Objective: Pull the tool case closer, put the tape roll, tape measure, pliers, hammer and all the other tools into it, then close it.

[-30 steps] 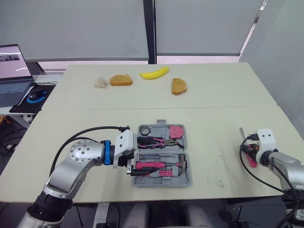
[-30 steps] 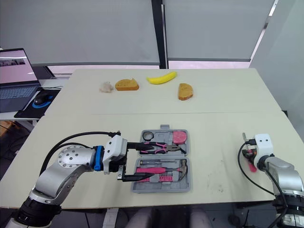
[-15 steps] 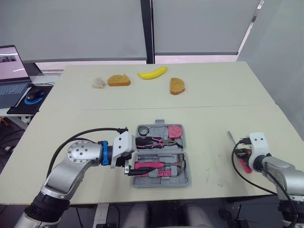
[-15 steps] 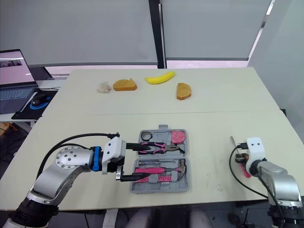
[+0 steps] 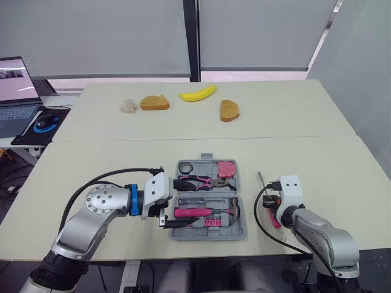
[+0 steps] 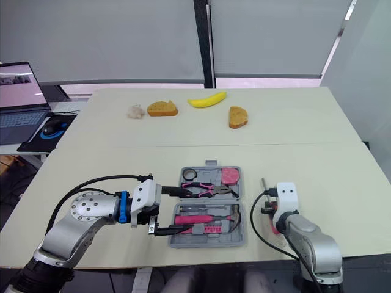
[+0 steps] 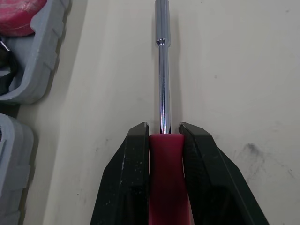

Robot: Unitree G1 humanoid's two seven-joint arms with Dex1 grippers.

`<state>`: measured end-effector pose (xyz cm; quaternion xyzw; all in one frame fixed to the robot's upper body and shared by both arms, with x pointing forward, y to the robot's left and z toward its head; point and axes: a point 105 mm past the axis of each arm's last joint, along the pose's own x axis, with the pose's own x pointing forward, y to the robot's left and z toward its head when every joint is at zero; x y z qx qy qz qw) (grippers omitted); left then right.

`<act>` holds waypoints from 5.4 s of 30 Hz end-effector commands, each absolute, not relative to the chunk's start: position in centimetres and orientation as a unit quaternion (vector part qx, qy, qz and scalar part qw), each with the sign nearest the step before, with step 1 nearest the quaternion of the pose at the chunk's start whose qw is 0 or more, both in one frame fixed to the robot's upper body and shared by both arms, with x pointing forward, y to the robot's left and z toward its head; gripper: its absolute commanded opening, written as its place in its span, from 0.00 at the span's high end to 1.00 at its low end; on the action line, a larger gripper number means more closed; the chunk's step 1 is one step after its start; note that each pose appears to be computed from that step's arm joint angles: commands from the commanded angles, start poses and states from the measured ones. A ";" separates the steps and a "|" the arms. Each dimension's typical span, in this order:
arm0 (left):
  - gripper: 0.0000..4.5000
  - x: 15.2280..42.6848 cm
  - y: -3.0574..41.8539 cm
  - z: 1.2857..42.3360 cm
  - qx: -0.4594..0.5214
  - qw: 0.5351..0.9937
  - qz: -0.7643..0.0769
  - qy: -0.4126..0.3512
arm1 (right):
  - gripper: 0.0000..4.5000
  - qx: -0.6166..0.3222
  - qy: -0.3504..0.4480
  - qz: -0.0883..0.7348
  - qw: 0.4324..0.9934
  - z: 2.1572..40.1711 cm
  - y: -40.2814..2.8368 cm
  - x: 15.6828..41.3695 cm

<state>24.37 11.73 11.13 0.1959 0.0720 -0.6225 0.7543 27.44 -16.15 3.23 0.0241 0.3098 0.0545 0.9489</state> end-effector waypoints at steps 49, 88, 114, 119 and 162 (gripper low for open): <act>0.00 23.0 11.0 11.9 0.192 0.740 -0.642 0.048 | 0.01 -0.511 0.201 0.537 0.640 11.1 -19.2 25.5; 0.00 22.6 8.0 12.6 0.205 0.742 -0.638 0.026 | 0.57 -0.705 0.112 0.681 0.162 4.4 -14.7 32.3; 0.00 23.8 8.6 11.8 0.210 0.748 -0.629 0.017 | 0.84 -0.423 0.357 0.527 0.645 11.7 -22.4 24.8; 0.00 24.1 8.4 11.7 0.216 0.745 -0.631 0.010 | 0.84 -0.307 0.398 0.439 0.744 10.4 -22.3 24.1; 0.00 24.8 7.4 11.8 0.211 0.746 -0.631 0.000 | 0.26 -0.012 0.305 0.100 0.947 5.5 -17.6 29.2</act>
